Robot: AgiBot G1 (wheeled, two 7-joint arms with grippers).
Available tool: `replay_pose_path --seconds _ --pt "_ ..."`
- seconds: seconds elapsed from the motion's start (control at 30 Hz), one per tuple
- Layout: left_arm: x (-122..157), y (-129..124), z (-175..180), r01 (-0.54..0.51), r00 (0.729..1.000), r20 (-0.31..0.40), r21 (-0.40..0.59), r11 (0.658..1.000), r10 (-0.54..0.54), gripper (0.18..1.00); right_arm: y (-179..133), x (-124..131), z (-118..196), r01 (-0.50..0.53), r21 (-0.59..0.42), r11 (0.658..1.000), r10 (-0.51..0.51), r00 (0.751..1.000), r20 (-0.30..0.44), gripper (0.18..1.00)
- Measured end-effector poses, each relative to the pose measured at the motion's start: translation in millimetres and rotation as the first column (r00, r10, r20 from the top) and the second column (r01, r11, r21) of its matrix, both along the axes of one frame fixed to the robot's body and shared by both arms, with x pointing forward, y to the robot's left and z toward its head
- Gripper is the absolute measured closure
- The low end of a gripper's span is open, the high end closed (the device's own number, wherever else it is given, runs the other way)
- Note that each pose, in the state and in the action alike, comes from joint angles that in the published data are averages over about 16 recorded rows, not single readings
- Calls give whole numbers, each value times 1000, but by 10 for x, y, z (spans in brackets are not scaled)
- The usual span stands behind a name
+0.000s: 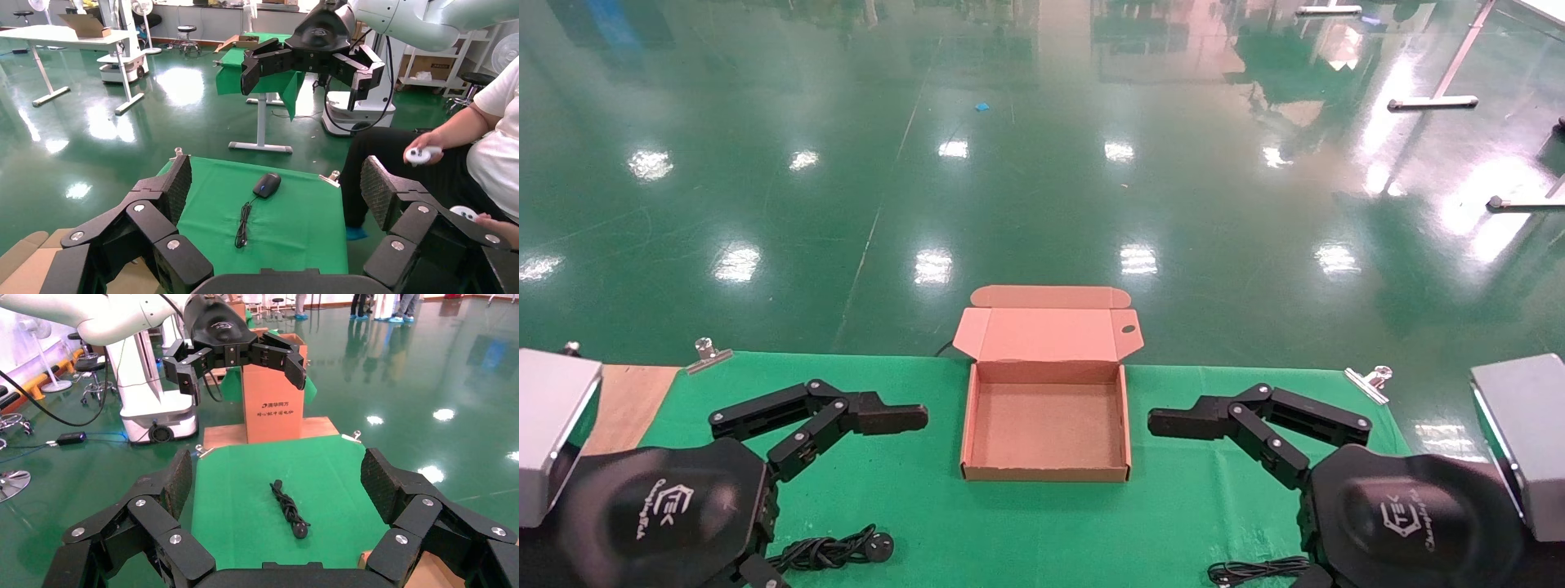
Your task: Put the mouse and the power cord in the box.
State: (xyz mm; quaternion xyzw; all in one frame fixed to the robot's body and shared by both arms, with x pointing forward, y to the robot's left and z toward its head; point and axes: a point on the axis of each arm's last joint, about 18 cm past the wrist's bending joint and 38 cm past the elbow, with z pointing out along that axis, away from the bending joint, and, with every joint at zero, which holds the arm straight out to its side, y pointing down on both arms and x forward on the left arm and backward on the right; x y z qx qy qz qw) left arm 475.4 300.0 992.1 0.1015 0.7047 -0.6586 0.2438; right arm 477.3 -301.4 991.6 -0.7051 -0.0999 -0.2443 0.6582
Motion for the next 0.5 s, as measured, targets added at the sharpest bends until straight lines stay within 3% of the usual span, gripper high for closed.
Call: replay_pose_path --seconds 0.5 --pt "0 0 0 0 1000 0 0 1000 0 184 0 0 0 0 0 1000 0 1000 0 178"
